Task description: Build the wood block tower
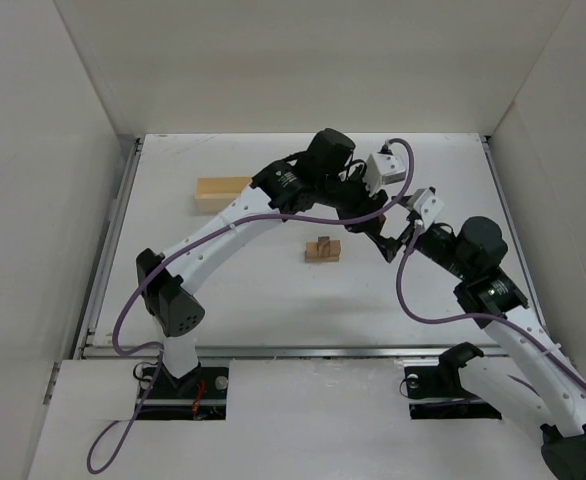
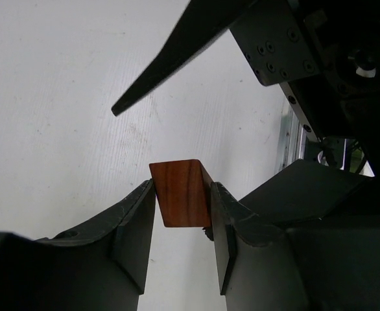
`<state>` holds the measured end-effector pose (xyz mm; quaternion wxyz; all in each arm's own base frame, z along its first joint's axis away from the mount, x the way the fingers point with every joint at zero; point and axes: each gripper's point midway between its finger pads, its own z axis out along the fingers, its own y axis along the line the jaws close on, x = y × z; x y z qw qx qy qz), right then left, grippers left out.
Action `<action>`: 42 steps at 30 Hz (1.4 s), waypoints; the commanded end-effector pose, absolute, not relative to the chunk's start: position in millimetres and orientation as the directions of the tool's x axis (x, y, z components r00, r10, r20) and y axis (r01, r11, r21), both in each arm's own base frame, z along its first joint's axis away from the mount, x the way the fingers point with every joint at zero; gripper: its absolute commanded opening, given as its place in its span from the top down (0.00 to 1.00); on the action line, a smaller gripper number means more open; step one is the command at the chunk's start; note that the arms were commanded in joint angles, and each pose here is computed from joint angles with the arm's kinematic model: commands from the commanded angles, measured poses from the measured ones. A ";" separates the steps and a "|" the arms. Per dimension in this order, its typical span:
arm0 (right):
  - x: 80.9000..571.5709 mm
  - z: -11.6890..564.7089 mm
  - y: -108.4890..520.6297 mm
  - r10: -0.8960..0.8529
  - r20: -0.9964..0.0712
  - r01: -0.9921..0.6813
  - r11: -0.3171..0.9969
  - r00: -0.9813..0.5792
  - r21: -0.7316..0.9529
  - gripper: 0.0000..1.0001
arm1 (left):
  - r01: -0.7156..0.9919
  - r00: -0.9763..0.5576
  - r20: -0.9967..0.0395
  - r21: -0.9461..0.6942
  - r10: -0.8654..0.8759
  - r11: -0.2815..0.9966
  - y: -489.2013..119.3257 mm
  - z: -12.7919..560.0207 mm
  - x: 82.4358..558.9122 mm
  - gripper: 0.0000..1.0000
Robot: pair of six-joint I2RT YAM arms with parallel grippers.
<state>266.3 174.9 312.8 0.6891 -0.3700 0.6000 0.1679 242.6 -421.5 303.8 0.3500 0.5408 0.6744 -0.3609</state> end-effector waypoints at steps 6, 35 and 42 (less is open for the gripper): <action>269.6 328.7 158.3 -0.231 -0.956 -0.610 0.737 0.178 -0.292 0.00 | 0.984 -0.081 -0.787 0.033 0.612 0.173 -381.0 280.6 260.7 1.00; 248.1 322.9 26.4 -0.241 -0.969 -0.030 0.970 -0.046 -0.240 0.00 | 0.941 0.133 -0.200 0.332 0.971 -0.061 -314.4 192.7 309.7 1.00; 245.9 325.1 18.2 -0.246 -0.968 0.011 0.969 -0.047 -0.247 0.00 | 0.919 0.232 -0.107 0.350 0.967 -0.182 -326.2 177.8 305.3 1.00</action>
